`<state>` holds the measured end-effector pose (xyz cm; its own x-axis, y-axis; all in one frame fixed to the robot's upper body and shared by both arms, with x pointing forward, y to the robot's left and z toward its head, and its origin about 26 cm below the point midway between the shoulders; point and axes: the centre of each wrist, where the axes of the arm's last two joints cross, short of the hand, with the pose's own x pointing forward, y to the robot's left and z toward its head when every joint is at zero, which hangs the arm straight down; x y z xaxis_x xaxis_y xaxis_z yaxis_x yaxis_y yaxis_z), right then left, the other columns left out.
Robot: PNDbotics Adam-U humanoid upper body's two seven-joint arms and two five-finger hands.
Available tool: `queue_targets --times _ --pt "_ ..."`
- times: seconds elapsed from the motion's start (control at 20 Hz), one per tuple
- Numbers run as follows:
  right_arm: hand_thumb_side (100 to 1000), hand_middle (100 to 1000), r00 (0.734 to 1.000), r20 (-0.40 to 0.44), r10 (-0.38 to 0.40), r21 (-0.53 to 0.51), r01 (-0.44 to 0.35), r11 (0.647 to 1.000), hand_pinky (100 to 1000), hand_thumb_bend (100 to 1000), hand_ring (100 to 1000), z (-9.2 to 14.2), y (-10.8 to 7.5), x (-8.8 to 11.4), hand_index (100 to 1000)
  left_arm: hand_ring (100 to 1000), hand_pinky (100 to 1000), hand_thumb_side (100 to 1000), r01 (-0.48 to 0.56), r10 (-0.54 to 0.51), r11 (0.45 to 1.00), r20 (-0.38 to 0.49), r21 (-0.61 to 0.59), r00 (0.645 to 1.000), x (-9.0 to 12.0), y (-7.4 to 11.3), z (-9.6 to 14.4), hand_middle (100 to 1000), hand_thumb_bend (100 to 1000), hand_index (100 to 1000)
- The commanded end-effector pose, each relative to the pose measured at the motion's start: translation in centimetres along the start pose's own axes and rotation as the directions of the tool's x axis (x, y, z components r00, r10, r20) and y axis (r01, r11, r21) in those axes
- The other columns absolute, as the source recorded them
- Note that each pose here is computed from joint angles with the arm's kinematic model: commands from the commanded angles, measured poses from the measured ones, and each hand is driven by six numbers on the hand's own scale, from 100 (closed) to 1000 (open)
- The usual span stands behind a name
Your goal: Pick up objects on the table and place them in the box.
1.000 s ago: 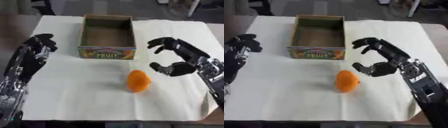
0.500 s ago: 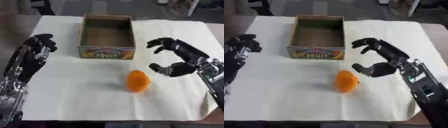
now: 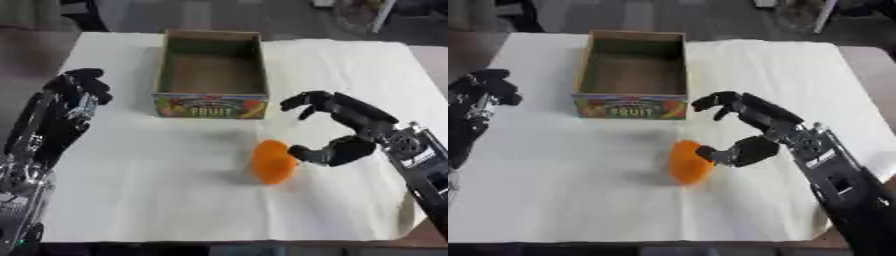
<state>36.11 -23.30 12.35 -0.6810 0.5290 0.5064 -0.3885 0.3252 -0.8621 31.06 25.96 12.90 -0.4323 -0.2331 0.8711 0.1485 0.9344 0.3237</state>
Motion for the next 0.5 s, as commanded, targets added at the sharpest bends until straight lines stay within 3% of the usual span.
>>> queue_targets --times 0.05,0.3,0.5 --pt "413 825 0.996 -0.015 0.087 0.004 -0.087 0.996 762 421 894 -0.5 -0.4 -0.1 908 621 702 505 0.015 -0.014 1.000 0.027 -0.006 1.000 0.8 0.3 -0.2 580 113 771" --pt "430 846 0.985 -0.020 0.172 0.040 -0.171 0.984 790 449 914 -1.4 0.4 -0.5 911 621 702 505 0.013 -0.012 1.000 0.028 -0.008 1.000 0.8 0.3 -0.2 580 113 771" --pt "449 848 0.980 -0.018 0.198 0.092 -0.195 0.976 794 456 918 -1.5 1.0 -0.8 916 621 703 506 0.012 -0.012 1.000 0.027 -0.008 1.000 0.7 0.3 -0.2 580 114 771"
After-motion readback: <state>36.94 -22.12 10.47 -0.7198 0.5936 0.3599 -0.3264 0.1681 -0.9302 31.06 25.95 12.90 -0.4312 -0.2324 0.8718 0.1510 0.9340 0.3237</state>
